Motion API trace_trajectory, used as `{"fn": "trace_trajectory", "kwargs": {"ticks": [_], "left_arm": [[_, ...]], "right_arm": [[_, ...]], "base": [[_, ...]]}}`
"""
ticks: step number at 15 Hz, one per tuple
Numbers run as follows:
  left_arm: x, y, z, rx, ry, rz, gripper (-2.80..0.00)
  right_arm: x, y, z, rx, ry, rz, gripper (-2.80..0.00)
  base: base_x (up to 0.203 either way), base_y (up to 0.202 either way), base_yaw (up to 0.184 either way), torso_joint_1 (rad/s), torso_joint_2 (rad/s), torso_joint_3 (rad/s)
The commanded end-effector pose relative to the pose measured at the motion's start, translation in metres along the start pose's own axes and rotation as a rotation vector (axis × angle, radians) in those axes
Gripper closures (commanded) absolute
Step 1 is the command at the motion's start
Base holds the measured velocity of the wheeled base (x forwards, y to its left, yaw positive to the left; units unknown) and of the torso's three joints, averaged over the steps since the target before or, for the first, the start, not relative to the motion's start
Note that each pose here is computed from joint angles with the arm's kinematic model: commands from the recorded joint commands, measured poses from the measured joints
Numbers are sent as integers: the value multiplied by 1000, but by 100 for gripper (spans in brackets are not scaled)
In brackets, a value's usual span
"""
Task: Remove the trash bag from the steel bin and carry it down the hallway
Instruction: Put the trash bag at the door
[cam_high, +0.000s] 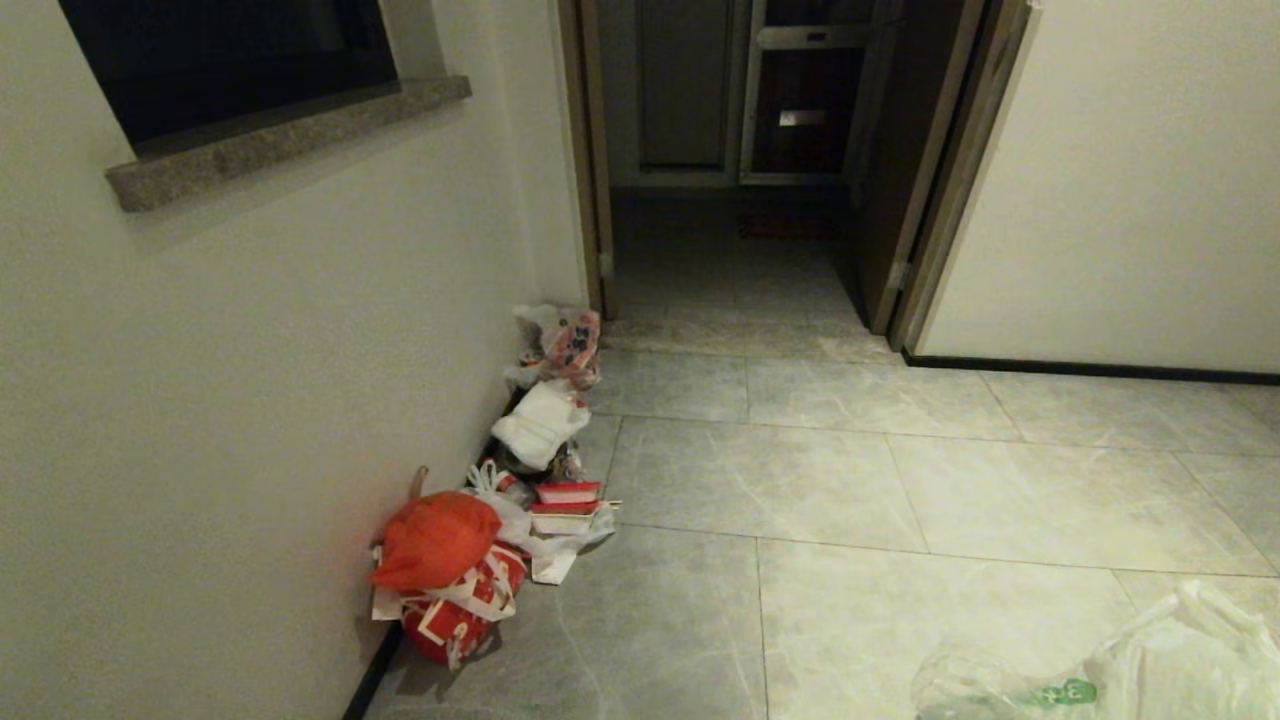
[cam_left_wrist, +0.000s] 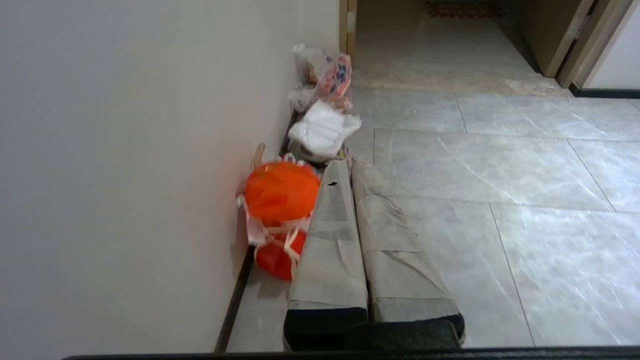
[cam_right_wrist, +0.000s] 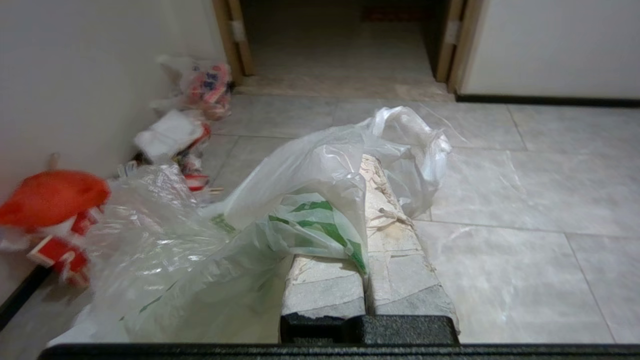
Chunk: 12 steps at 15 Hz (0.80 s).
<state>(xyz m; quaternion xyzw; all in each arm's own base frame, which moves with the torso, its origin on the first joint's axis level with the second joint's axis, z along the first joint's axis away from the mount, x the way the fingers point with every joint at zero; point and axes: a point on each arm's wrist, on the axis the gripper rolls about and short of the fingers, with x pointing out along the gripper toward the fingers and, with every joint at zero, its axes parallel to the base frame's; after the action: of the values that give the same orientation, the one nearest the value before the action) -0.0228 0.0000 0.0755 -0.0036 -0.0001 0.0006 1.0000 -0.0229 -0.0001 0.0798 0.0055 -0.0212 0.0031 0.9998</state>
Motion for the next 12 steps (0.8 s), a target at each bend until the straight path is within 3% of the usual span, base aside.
{"fn": "trace_trajectory", "kwargs": {"ticks": [1,12], "left_arm": [[0,0,0,0,1,0,0],[0,0,0,0,1,0,0]], "right_arm": [[1,0,-4,0,16,0,0],[1,0,-4,0,15,0,0]], "base": [[196,0,1,7,6,-2],[190,0,1,2,1,3]]}}
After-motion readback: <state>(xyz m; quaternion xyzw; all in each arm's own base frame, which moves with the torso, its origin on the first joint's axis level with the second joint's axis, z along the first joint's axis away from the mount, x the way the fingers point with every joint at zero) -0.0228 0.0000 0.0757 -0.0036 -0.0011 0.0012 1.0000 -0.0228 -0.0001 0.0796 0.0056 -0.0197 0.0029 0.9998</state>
